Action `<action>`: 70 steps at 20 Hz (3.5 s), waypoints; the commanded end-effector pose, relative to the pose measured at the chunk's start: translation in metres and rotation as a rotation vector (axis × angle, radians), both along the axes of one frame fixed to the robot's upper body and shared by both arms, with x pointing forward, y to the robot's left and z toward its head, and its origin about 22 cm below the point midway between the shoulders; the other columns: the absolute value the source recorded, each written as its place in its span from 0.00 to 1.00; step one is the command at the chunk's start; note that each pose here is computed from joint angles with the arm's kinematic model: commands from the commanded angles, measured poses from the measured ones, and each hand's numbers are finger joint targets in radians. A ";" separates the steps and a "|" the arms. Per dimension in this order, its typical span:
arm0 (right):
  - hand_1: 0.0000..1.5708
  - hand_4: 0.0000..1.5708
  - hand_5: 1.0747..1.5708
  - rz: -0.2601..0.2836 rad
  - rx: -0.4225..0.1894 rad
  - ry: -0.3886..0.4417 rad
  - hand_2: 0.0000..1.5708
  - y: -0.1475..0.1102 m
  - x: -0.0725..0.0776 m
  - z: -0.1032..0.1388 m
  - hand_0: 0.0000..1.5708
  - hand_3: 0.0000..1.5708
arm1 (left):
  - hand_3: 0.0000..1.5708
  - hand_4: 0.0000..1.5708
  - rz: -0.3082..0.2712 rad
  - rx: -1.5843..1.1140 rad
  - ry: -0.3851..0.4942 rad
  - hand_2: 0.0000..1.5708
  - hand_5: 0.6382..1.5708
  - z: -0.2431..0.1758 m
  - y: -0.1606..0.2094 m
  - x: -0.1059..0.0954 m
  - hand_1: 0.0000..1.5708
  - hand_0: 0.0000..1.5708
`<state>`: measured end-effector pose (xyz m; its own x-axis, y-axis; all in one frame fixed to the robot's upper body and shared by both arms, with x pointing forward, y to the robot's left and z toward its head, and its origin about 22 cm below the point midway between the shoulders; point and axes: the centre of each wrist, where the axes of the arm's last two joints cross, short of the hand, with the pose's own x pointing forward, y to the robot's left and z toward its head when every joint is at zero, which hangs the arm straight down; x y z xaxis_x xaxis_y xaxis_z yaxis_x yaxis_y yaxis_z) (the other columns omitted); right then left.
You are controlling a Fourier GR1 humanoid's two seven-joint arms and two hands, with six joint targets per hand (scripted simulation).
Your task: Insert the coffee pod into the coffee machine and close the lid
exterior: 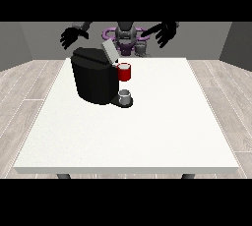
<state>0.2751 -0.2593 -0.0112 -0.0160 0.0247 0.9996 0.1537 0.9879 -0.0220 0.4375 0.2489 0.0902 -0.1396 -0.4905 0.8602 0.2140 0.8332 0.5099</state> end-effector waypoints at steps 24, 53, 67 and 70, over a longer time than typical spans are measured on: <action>0.00 0.08 1.00 0.247 -0.128 -0.057 0.00 0.008 0.046 0.069 0.00 0.00 | 0.00 0.06 0.010 -0.510 0.144 0.00 1.00 -0.114 -0.013 -0.094 0.00 0.00; 0.00 0.00 1.00 0.304 -0.128 -0.133 0.00 0.024 0.111 0.088 0.00 0.00 | 0.00 0.00 0.083 -0.528 -0.048 0.00 1.00 -0.057 0.019 -0.126 0.00 0.00; 0.00 0.00 1.00 0.372 -0.181 -0.166 0.00 0.066 0.118 0.086 0.00 0.00 | 0.00 0.00 0.101 -0.489 -0.035 0.00 1.00 -0.072 0.023 -0.138 0.00 0.00; 0.00 0.07 1.00 0.424 -0.215 -0.119 0.00 0.092 0.115 0.087 0.00 0.00 | 0.00 0.00 0.136 -0.485 0.024 0.00 1.00 -0.074 0.012 -0.135 0.00 0.00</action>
<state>0.3942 -0.1982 0.0803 -0.2069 0.1737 0.9628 -0.1905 0.9581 -0.2138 0.3007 0.2660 0.0224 -0.1233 -0.0395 0.9916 0.1161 0.9918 0.0539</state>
